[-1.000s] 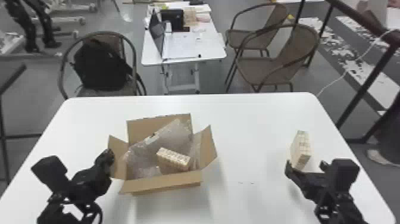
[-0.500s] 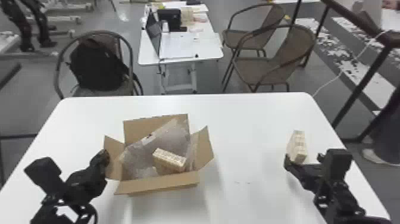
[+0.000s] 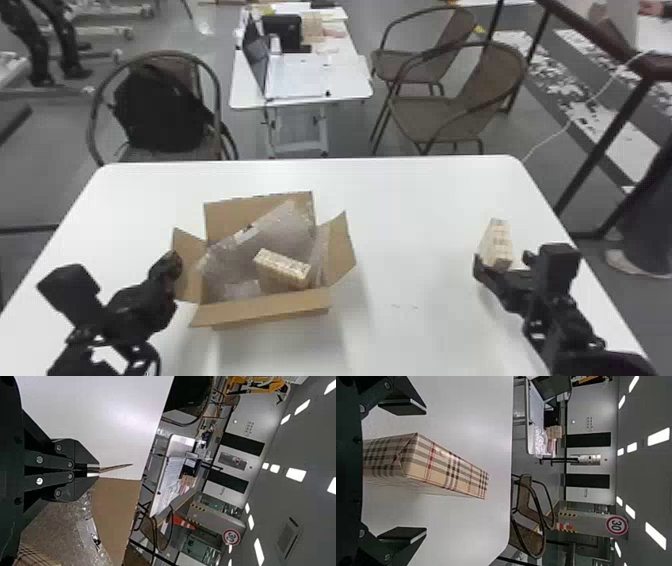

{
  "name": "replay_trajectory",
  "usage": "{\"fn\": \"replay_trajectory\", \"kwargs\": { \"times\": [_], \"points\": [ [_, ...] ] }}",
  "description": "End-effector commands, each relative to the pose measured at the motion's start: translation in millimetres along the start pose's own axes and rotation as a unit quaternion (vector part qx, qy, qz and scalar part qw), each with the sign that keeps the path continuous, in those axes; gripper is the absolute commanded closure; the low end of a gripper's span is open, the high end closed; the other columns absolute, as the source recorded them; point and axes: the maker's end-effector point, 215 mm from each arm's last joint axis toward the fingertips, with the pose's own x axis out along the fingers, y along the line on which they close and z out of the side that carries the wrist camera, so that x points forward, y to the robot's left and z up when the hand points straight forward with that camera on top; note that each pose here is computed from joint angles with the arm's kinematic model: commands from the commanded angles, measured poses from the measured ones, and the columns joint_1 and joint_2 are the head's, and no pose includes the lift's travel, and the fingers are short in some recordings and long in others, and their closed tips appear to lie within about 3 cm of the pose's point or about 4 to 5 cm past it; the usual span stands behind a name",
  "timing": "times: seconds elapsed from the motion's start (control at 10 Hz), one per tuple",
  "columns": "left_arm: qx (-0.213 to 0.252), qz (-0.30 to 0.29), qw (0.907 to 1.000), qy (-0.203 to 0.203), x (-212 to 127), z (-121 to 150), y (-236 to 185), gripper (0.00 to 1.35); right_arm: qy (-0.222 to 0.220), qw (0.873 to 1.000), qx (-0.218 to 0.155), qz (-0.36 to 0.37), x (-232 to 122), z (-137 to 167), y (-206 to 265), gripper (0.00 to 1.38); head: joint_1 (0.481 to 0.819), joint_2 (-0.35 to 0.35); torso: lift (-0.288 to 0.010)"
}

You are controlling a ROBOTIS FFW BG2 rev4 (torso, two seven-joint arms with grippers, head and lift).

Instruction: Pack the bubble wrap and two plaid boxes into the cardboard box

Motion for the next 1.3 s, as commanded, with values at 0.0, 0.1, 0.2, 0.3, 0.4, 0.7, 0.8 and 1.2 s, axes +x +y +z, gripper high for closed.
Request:
{"fn": "replay_trajectory", "kwargs": {
  "times": [0.0, 0.1, 0.2, 0.3, 0.4, 0.7, 0.8, 1.2],
  "points": [
    [0.0, -0.003, 1.0, 0.002, 1.9, -1.3, -3.9, 1.22, 0.0, 1.0, 0.001, 0.003, 4.7, -0.1, 1.8, 0.64, 0.695, 0.007, -0.037],
    [-0.001, -0.004, 1.0, 0.003, 2.4, -3.2, -4.5, 1.22, -0.001, 1.0, 0.005, 0.005, 5.2, -0.9, 8.5, 1.09, 0.695, 0.005, -0.037],
    [-0.001, -0.005, 1.0, 0.004, 1.7, -4.5, -3.8, 1.22, -0.002, 1.0, 0.013, 0.007, 4.4, -3.0, 16.6, 1.15, 0.695, 0.006, -0.037],
    [-0.001, -0.005, 1.0, 0.005, 1.8, -5.6, -4.4, 1.22, -0.001, 1.0, 0.018, 0.009, 1.5, -5.7, 21.5, 1.15, 0.695, 0.011, -0.037],
    [-0.001, -0.006, 1.0, 0.005, 2.2, -5.6, -4.7, 1.22, -0.004, 1.0, 0.023, 0.011, -2.5, -6.1, 25.1, 1.15, 0.695, 0.018, -0.037],
    [-0.001, -0.007, 1.0, 0.006, 2.9, -5.9, -5.4, 1.22, -0.044, 0.997, 0.044, 0.034, -18.4, 31.0, 38.5, 1.15, 0.695, 0.026, -0.037],
    [0.0, -0.007, 1.0, 0.006, 3.0, -6.3, -6.2, 1.22, -0.063, 0.994, 0.034, 0.08, -22.3, 67.4, 64.9, 1.15, 0.695, 0.033, -0.037],
    [0.0, -0.012, 0.9999, 0.006, 6.9, -6.1, -11.8, 1.22, -0.024, 0.93, -0.007, 0.366, -29.9, 183.0, 233.0, 1.15, 0.695, 0.16, -0.037]
  ]
}}
